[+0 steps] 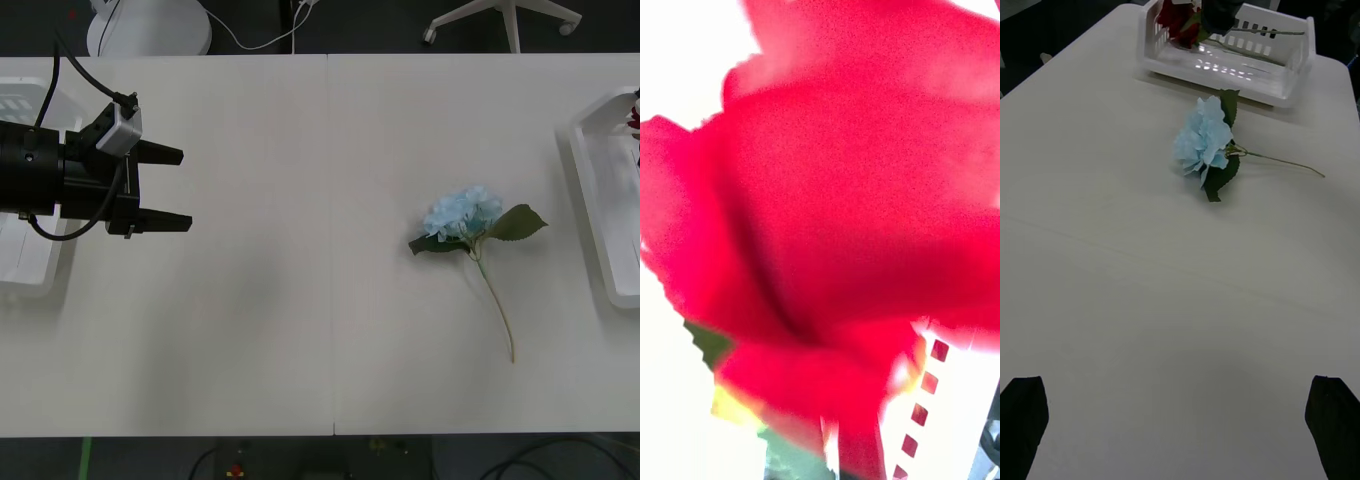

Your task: Put the red flowers into the right box and the blue flowers into the left box

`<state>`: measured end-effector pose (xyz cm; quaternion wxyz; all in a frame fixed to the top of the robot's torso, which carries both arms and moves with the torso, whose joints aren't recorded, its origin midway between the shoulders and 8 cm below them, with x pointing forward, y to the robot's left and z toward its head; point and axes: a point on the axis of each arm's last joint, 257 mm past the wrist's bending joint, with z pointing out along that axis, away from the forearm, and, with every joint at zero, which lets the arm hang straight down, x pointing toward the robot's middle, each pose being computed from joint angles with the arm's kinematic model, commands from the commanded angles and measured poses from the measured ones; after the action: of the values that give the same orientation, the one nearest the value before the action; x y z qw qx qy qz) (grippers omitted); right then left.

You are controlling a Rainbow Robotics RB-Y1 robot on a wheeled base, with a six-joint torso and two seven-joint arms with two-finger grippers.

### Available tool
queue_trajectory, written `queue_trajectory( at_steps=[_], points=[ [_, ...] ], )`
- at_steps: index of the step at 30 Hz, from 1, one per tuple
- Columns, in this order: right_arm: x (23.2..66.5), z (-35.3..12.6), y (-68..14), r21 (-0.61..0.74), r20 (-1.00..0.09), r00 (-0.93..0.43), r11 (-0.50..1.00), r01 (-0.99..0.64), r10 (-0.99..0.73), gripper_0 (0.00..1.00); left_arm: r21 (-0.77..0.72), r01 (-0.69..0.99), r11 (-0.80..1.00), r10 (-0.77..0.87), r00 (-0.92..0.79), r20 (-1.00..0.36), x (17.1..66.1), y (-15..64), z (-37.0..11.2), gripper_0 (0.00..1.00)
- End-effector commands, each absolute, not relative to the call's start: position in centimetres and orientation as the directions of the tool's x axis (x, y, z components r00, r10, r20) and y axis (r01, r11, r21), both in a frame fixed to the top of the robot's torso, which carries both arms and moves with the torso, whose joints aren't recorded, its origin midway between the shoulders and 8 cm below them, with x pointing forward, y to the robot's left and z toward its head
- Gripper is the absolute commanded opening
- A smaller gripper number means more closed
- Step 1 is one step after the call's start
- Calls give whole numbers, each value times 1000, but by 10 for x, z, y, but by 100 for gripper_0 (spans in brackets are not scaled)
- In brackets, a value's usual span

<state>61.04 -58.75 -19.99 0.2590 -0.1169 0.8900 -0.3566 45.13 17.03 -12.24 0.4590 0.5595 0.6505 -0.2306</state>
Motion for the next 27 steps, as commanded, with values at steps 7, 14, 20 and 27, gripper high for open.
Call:
queue_trajectory(
  at_steps=[7, 14, 20, 27],
  points=[
    [617, -194, -582, -642, -456, -824, 766, 42, -336, 57, 234, 943, 236, 504, 87, -859, 450, 157, -108, 100],
    [623, -165, -552, -509, -484, -823, 861, -11, -296, 75, 234, 943, 236, 504, 87, -859, 450, 157, -108, 100],
    [614, -136, -492, -296, -499, -826, 947, -122, -263, 86, 234, 943, 236, 504, 87, -859, 450, 157, -108, 100],
    [587, -116, -407, -40, -480, -849, 973, -229, -219, 96, 234, 943, 236, 504, 87, -859, 450, 157, -108, 100]
  ],
)
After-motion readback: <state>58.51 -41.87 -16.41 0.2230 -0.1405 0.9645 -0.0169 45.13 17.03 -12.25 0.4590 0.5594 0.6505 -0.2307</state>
